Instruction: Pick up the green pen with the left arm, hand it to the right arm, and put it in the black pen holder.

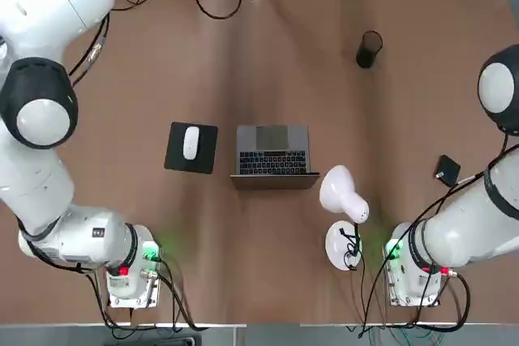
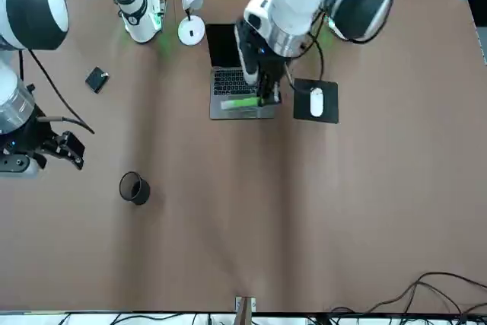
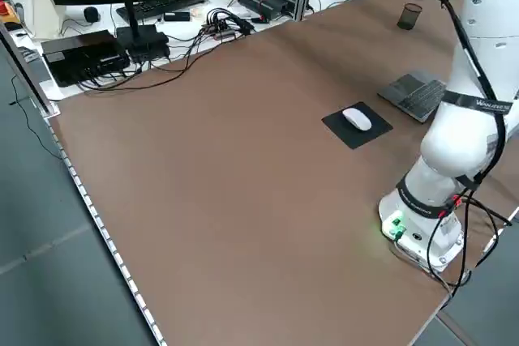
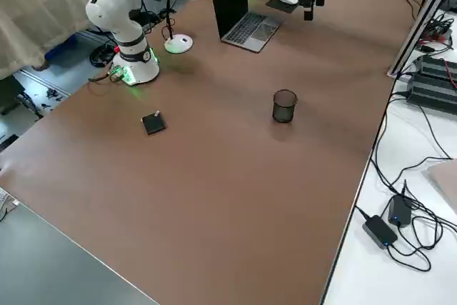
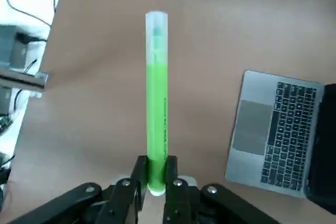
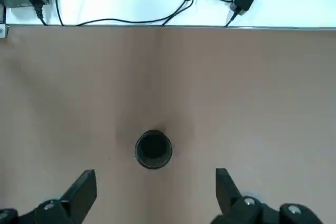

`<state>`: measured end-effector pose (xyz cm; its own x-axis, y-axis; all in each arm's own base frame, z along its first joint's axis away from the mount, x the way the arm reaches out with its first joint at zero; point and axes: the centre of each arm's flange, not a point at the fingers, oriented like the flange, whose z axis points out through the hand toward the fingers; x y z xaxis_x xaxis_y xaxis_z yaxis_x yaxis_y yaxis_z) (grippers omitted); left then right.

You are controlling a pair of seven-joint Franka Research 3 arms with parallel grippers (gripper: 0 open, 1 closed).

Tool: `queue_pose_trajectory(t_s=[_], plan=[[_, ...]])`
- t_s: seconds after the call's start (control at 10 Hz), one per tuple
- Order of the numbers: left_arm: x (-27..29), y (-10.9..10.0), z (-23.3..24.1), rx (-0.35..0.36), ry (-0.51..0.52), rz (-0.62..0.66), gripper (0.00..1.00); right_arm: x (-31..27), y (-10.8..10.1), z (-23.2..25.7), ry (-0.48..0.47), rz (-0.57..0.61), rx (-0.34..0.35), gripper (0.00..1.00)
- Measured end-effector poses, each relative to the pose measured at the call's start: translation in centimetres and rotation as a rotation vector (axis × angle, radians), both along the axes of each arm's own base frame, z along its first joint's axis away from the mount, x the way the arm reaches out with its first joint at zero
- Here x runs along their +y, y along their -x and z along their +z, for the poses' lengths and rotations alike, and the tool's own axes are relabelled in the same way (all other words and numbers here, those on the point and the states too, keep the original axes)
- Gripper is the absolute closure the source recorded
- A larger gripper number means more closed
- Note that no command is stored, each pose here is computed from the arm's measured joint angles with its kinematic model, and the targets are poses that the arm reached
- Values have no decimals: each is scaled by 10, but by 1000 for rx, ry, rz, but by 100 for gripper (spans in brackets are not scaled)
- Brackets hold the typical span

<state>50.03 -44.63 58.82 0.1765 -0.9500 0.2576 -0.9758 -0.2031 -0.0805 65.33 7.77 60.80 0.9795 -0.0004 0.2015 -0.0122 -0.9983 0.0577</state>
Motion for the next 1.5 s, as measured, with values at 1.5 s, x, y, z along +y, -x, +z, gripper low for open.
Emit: queue_pose_trajectory(t_s=[1.5], plan=[[-27,-15,-8,-91,120,105,82,220,56,-6,-506,-1026,209,0]])
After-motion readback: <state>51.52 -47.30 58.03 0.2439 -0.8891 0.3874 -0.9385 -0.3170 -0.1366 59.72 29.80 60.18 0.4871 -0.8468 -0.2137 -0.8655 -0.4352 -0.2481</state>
